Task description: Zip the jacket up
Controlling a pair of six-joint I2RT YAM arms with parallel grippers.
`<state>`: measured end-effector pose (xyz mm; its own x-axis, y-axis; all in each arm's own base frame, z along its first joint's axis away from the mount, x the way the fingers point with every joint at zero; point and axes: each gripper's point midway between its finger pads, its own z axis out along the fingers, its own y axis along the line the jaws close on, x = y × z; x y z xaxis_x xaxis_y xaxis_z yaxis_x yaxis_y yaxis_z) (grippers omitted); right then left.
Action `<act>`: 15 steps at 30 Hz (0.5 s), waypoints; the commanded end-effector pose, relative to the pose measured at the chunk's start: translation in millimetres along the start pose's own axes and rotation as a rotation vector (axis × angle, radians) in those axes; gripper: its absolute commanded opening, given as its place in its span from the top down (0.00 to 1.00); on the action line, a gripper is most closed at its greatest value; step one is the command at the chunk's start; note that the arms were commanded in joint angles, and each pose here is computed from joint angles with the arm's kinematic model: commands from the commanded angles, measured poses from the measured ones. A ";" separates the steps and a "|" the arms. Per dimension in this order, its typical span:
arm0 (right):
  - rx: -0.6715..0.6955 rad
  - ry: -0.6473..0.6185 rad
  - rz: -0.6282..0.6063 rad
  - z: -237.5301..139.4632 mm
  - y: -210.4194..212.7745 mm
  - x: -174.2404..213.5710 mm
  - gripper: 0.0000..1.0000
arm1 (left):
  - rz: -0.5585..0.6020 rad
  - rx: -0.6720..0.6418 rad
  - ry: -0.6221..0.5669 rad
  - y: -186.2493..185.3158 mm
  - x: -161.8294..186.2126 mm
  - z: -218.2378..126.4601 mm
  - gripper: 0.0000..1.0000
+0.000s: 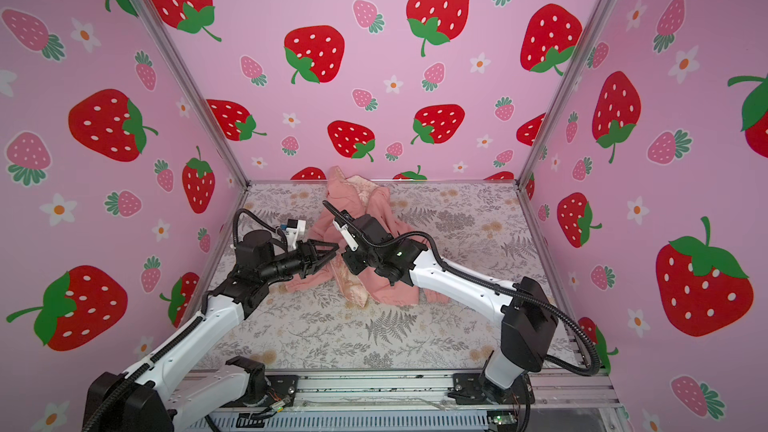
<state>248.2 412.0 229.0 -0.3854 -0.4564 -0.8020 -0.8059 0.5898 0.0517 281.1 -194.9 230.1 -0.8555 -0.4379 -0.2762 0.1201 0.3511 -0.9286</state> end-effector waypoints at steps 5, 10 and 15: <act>-0.112 -0.060 0.046 -8.1 12.9 -16.1 1.00 | 0.126 -0.008 0.007 10.9 22.7 -4.5 0.54; -0.139 -0.052 0.057 -2.8 18.1 -15.6 1.00 | 0.181 0.002 0.005 2.0 26.8 -3.9 0.52; -0.153 -0.053 0.071 0.3 20.3 -16.7 1.00 | 0.200 -0.019 0.030 3.4 30.2 7.1 0.53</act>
<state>239.0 424.6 237.2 -0.4230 -0.4025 -0.8118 -0.8310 0.5296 0.1704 252.8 -208.6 206.9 -0.8528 -0.3447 -0.3924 0.2303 0.4261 -0.8749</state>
